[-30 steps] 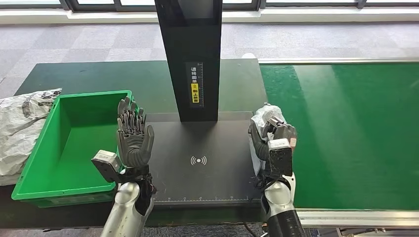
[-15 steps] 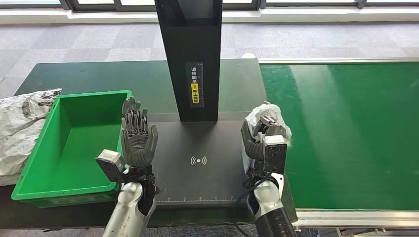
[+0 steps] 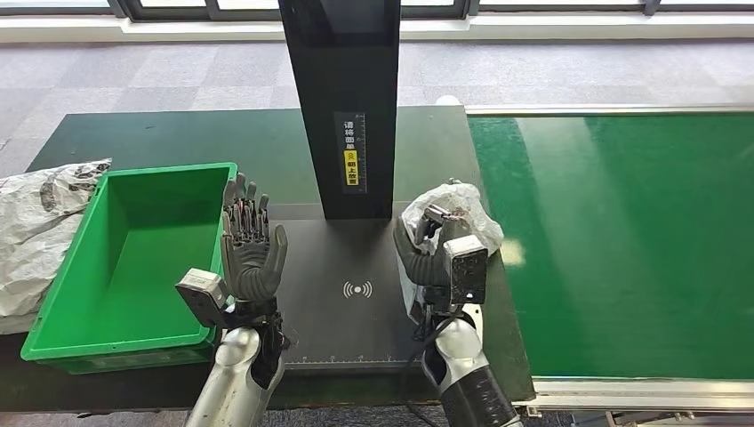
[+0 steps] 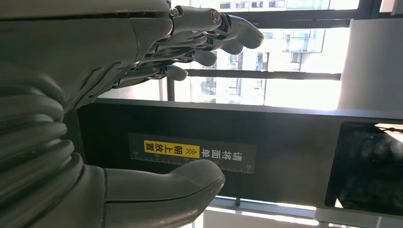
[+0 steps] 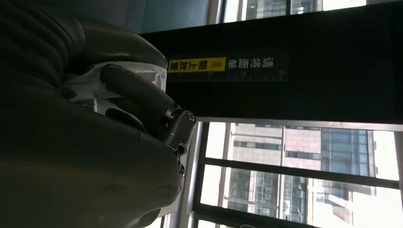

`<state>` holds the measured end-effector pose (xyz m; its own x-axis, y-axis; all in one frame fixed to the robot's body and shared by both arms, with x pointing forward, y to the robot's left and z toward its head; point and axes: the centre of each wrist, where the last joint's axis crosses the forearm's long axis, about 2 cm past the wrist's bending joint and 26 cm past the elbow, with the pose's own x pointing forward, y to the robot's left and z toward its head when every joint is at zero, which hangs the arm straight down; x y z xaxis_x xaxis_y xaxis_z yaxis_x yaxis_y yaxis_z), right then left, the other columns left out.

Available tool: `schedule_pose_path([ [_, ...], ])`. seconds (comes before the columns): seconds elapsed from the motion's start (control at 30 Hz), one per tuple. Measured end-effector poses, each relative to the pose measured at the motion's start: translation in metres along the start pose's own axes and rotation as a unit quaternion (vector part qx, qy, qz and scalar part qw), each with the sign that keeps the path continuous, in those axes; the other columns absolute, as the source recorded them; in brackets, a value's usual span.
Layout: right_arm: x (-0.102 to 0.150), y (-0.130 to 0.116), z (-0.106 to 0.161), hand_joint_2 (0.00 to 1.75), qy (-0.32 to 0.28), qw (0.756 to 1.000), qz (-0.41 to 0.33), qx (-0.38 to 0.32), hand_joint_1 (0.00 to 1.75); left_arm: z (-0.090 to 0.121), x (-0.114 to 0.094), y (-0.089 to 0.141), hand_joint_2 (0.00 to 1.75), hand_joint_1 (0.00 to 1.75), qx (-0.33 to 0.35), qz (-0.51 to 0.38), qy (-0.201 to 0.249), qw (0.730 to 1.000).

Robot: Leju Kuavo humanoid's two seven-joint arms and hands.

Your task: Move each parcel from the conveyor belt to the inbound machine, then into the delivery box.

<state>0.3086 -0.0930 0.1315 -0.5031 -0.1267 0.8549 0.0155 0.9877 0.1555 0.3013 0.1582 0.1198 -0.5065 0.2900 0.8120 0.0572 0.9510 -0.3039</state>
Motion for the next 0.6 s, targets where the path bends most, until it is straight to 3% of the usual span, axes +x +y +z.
schedule_pose_path([
  [0.23,0.0,0.011,-0.001,1.75,0.003,1.0,-0.009,0.022,1.75,0.0,0.0,0.0,1.75,0.0,0.0,0.0,0.0,1.0],
  [0.27,0.0,0.012,-0.001,1.75,0.004,1.0,-0.011,0.024,1.47,0.0,0.0,0.0,1.75,0.0,0.0,0.0,0.0,1.0],
  [0.37,-0.001,0.015,-0.003,1.75,0.007,0.999,-0.014,0.03,0.16,0.0,0.0,0.0,1.75,0.0,0.0,0.0,0.0,1.0],
  [0.4,-0.002,0.016,-0.002,1.75,0.009,0.999,-0.015,0.033,0.0,0.0,0.0,0.0,1.75,0.0,0.0,0.0,0.0,1.0],
  [0.6,-0.006,0.019,0.001,1.75,0.022,0.999,-0.016,0.041,0.0,0.0,0.001,0.0,1.75,0.0,0.004,-0.002,-0.002,1.0],
])
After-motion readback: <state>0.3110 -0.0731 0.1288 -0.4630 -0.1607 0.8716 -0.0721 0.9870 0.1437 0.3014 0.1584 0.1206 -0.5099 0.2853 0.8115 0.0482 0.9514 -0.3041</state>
